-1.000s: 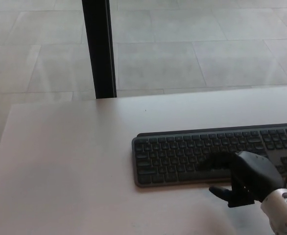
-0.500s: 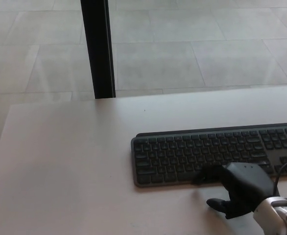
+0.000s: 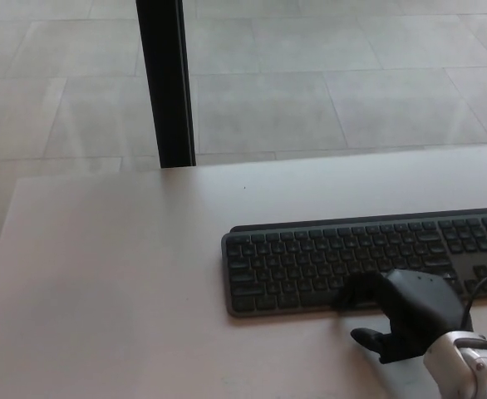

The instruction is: The robot uses its right fingers to click on the space key of the black keyboard placed on the center of the white desk.

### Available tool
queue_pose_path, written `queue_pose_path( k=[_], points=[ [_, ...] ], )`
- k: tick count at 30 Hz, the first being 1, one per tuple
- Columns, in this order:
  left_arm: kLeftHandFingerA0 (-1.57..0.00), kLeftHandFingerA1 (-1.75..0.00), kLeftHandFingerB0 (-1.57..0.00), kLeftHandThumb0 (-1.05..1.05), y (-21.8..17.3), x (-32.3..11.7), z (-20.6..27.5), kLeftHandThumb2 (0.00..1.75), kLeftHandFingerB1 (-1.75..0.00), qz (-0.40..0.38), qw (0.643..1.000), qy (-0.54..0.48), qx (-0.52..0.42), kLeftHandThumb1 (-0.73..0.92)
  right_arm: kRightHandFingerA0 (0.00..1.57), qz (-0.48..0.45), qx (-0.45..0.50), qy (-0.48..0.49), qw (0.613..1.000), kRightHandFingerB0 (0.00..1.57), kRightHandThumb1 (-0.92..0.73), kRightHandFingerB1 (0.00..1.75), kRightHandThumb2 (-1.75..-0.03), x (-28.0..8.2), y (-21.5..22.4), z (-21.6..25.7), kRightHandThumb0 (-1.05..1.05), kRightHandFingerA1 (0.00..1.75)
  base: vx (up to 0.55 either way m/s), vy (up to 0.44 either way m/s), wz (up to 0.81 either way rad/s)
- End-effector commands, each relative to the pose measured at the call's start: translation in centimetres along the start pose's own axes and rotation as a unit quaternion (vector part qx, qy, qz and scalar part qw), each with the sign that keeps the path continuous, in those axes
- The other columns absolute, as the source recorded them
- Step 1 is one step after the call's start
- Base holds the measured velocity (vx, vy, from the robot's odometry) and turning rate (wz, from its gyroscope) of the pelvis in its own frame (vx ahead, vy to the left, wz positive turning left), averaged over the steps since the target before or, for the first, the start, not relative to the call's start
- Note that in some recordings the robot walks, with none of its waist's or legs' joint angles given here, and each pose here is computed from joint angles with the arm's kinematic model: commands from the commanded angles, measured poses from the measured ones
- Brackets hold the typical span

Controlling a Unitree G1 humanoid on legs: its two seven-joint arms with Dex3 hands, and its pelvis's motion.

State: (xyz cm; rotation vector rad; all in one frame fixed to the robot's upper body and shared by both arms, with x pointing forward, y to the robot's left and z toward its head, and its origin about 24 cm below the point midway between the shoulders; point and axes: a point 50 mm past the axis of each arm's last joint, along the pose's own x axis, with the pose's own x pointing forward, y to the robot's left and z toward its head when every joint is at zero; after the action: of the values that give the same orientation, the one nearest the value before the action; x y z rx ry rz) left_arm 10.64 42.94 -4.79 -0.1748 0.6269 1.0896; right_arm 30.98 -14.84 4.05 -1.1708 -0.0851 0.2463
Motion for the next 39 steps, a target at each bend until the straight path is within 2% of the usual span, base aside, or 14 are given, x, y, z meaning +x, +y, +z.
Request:
queue_pose_path(
  k=[1, 3, 4, 8, 10, 17, 18, 20, 22, 23, 24, 28, 34, 39],
  points=[
    [-0.72, -0.71, -0.54, -0.55, 0.5, 0.1, 0.6, 0.62, -0.52, 0.007, 1.000, -0.016, 0.000, 0.74, 0.85, -0.021, -0.001, 0.017, 1.000, 0.66, -0.57, 0.50, -0.64, -0.1, -0.3, -0.7, -0.36, 1.55, 0.00, 0.000, 0.00],
    [-0.73, -0.72, -0.55, -0.55, 0.6, 0.0, 0.6, 0.62, -0.52, 0.007, 1.000, -0.020, 0.010, 0.75, 0.84, -0.013, -0.006, 0.018, 1.000, 0.67, -0.57, 0.49, -0.62, -0.2, 0.0, -0.8, -0.35, 1.52, 0.00, 0.000, 0.00],
    [-0.73, -0.75, -0.58, -0.54, 0.5, 0.0, 0.6, 0.62, -0.54, 0.009, 1.000, -0.018, 0.005, 0.75, 0.87, -0.007, -0.004, 0.024, 1.000, 0.66, -0.57, 0.46, -0.57, -0.2, 0.1, -0.9, -0.33, 1.44, 0.00, 0.000, 0.00],
    [-0.73, -0.73, -0.60, -0.53, 0.7, 0.0, 0.3, 0.62, -0.55, 0.010, 1.000, -0.014, -0.010, 0.74, 0.90, -0.010, -0.014, 0.027, 0.999, 0.68, -0.56, 0.47, -0.58, -0.3, 0.2, -1.0, -0.34, 1.39, 0.00, 0.000, 0.00],
    [-0.74, -0.69, -0.54, -0.53, 0.9, 0.0, 0.3, 0.63, -0.51, 0.010, 1.000, -0.013, -0.007, 0.75, 0.90, -0.011, -0.014, 0.029, 0.999, 0.67, -0.54, 0.49, -0.61, -0.3, 0.3, -1.1, -0.33, 1.48, 0.00, 0.000, 0.00],
    [-0.72, -0.73, -0.59, -0.54, 0.9, 0.0, 0.2, 0.62, -0.55, 0.009, 1.000, -0.010, -0.009, 0.75, 0.90, -0.015, -0.017, 0.050, 0.998, 0.68, -0.56, 0.47, -0.58, 0.0, 0.3, -1.5, -0.35, 1.42, 0.00, 0.000, 0.00],
    [-0.74, -0.74, -0.60, -0.54, 0.9, 0.0, 0.2, 0.62, -0.56, 0.011, 1.000, -0.010, -0.011, 0.74, 0.90, -0.016, -0.014, 0.049, 0.999, 0.67, -0.54, 0.50, -0.61, -0.1, 0.4, -1.6, -0.35, 1.51, 0.00, 0.000, 0.00],
    [-0.72, -0.72, -0.57, -0.54, 0.9, 0.0, 0.2, 0.62, -0.55, 0.009, 1.000, -0.012, -0.013, 0.75, 0.92, -0.014, -0.020, 0.045, 0.999, 0.67, -0.53, 0.50, -0.61, -0.1, 0.6, -1.5, -0.34, 1.55, 0.00, 0.000, 0.00],
    [-0.73, -0.73, -0.58, -0.54, 0.9, 0.0, 0.3, 0.63, -0.56, 0.011, 1.000, -0.014, -0.008, 0.75, 0.91, -0.008, -0.025, 0.048, 0.999, 0.67, -0.54, 0.49, -0.60, 0.0, 0.7, -1.6, -0.34, 1.52, 0.00, 0.000, 0.00],
    [-0.74, -0.75, -0.59, -0.54, 0.9, 0.0, 0.3, 0.62, -0.55, 0.009, 1.000, -0.013, -0.007, 0.76, 0.92, -0.004, -0.023, 0.050, 0.998, 0.67, -0.56, 0.47, -0.56, 0.0, 0.8, -1.7, -0.34, 1.40, 0.00, 0.000, 0.00],
    [-0.73, -0.74, -0.60, -0.54, 0.9, 0.0, 0.2, 0.62, -0.56, 0.007, 1.000, -0.012, -0.007, 0.76, 0.91, -0.002, -0.023, 0.052, 0.998, 0.68, -0.56, 0.47, -0.56, 0.0, 0.8, -1.7, -0.34, 1.37, 0.00, 0.000, 0.00],
    [-0.72, -0.74, -0.59, -0.54, 0.8, 0.0, 0.3, 0.62, -0.56, 0.004, 1.000, -0.014, -0.011, 0.76, 0.90, 0.001, -0.027, 0.058, 0.998, 0.67, -0.56, 0.46, -0.56, 0.0, 0.8, -1.8, -0.34, 1.38, 0.00, 0.000, 0.00],
    [-0.75, -0.72, -0.62, -0.55, 0.5, 0.0, 0.6, 0.62, -0.55, 0.008, 1.000, -0.016, -0.011, 0.75, 0.89, 0.019, -0.059, 0.055, 0.997, 0.66, -0.54, 0.49, -0.62, 0.0, 1.2, -2.0, -0.35, 1.51, 0.00, 0.000, 0.00],
    [-0.75, -0.69, -0.60, -0.54, 0.2, 0.1, 1.1, 0.62, -0.54, 0.007, 1.000, -0.023, -0.003, 0.76, 0.92, 0.036, -0.094, 0.039, 0.994, 0.65, -0.57, 0.48, -0.65, -0.4, 1.8, -1.9, -0.34, 1.50, 0.00, 0.000, 0.00]
  ],
)
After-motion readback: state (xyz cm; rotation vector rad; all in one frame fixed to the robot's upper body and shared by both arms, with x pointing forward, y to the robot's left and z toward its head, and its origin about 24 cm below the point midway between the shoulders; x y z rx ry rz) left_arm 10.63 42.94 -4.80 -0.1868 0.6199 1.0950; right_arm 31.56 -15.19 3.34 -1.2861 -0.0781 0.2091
